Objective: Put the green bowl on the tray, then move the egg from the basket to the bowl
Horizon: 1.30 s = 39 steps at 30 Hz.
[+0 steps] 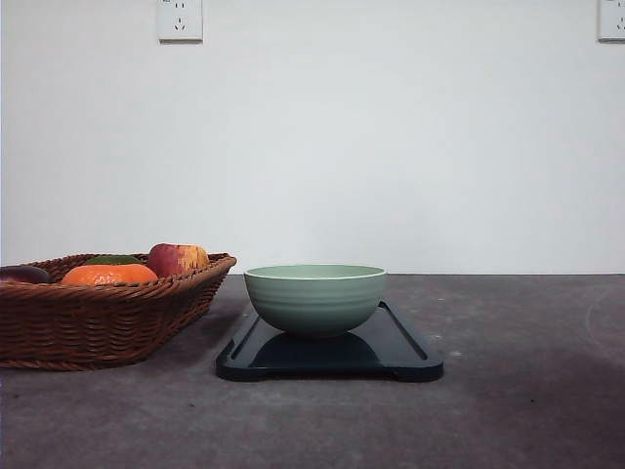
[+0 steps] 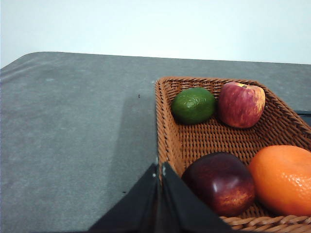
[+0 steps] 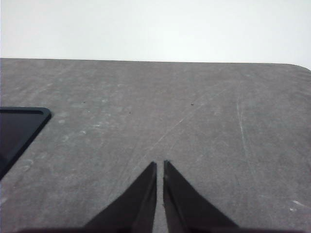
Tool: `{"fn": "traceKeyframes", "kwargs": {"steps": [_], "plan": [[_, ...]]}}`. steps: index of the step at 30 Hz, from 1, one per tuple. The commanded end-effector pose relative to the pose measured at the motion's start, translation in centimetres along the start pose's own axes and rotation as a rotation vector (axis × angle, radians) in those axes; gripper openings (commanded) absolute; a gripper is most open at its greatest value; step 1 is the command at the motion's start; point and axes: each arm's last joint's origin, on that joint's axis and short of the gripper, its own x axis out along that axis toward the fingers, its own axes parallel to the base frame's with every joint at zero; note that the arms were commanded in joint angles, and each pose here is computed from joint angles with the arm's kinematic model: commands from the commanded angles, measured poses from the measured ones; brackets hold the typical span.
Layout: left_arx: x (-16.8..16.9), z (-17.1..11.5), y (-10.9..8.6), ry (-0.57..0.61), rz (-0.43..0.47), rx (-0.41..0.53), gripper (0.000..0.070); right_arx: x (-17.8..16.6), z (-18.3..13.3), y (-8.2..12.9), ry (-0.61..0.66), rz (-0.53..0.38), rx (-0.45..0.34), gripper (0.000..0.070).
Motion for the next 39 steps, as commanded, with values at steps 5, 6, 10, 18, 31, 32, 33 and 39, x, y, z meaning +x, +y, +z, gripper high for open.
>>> {"fn": "traceKeyframes", "kwargs": {"steps": [5,6,10,18,31,32,33,39], "plan": [[0.17,-0.5,0.04,0.006,0.001,-0.002,0.0,0.04,-0.02,0.02,-0.007,0.003,0.011,0.0016],[0.17,-0.5,0.04,0.006,0.001,-0.002,0.0,0.04,-0.02,0.02,-0.007,0.002,0.011,0.0016],[0.17,-0.5,0.04,0.006,0.001,-0.002,0.0,0.04,-0.02,0.02,-0.007,0.002,0.011,0.0016],[0.17,-0.5,0.04,0.006,0.001,-0.002,0.0,0.04,-0.02,0.02,-0.007,0.003,0.011,0.0016],[0.17,-0.5,0.04,0.006,0.001,-0.002,0.0,0.04,-0.02,0.02,-0.007,0.003,0.011,0.0016],[0.17,-0.5,0.04,0.006,0.001,-0.002,0.0,0.04,-0.02,0.02,-0.007,0.002,0.011,0.0016],[0.17,-0.5,0.04,0.006,0.001,-0.002,0.0,0.04,-0.02,0.02,-0.007,0.002,0.011,0.0016],[0.17,-0.5,0.04,0.006,0.001,-0.002,0.0,0.04,-0.02,0.02,-0.007,0.003,0.011,0.0016]]}}
